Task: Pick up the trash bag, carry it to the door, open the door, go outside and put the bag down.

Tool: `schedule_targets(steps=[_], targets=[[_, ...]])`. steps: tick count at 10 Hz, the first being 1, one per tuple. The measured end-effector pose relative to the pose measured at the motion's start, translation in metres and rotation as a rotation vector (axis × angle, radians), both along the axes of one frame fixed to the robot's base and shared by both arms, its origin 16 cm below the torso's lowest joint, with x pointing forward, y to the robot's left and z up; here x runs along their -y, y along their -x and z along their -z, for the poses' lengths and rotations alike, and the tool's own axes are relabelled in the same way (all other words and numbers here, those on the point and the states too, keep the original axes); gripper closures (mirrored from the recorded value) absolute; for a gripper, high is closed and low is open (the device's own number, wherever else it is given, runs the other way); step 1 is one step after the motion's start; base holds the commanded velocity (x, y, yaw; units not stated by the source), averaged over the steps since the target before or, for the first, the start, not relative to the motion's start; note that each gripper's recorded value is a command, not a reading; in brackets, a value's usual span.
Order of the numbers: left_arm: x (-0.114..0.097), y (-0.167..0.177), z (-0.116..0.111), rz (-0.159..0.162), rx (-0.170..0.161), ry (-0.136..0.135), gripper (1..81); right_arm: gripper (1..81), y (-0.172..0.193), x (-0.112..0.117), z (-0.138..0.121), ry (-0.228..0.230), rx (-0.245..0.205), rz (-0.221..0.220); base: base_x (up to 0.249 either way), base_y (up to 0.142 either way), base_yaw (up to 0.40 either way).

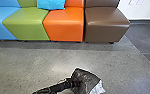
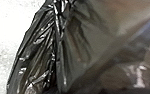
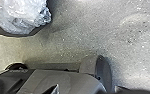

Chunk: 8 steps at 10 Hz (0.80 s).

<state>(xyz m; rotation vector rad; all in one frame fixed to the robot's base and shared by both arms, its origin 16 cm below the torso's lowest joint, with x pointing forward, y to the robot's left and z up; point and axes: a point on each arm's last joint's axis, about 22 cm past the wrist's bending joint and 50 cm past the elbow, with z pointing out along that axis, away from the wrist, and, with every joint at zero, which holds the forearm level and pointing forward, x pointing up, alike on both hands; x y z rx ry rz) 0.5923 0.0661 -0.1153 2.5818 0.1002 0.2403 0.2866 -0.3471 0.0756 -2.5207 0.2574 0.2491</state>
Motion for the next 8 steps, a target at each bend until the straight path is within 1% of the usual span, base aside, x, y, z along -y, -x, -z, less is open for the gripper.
schedule_targets(steps=[2,3,4,5,7,8], targets=[[0.000,0.002,0.001,0.008,-0.001,-0.002,1.0,1.0,0.000,0.000,0.000,0.000,0.000,0.000,0.000,0.000,0.000],[0.000,0.002,0.001,0.019,0.005,-0.006,1.0,1.0,0.001,0.000,0.000,0.000,-0.001,0.000,0.000,0.000,0.000],[-0.001,0.005,0.002,0.032,0.002,-0.009,81.1,1.0,0.002,0.000,0.000,0.000,-0.003,0.000,0.000,0.000,0.000],[-0.001,0.016,0.006,0.032,-0.013,-0.010,81.1,1.0,0.002,0.000,0.000,0.000,-0.003,0.000,0.000,0.000,0.000],[0.004,0.021,0.006,0.039,-0.022,-0.003,81.1,1.0,0.002,0.000,0.000,0.000,-0.003,0.000,0.000,0.000,0.000],[0.004,0.022,0.007,0.040,-0.024,-0.004,81.1,1.0,0.002,0.000,0.000,0.000,-0.003,0.001,0.000,0.000,0.000]])
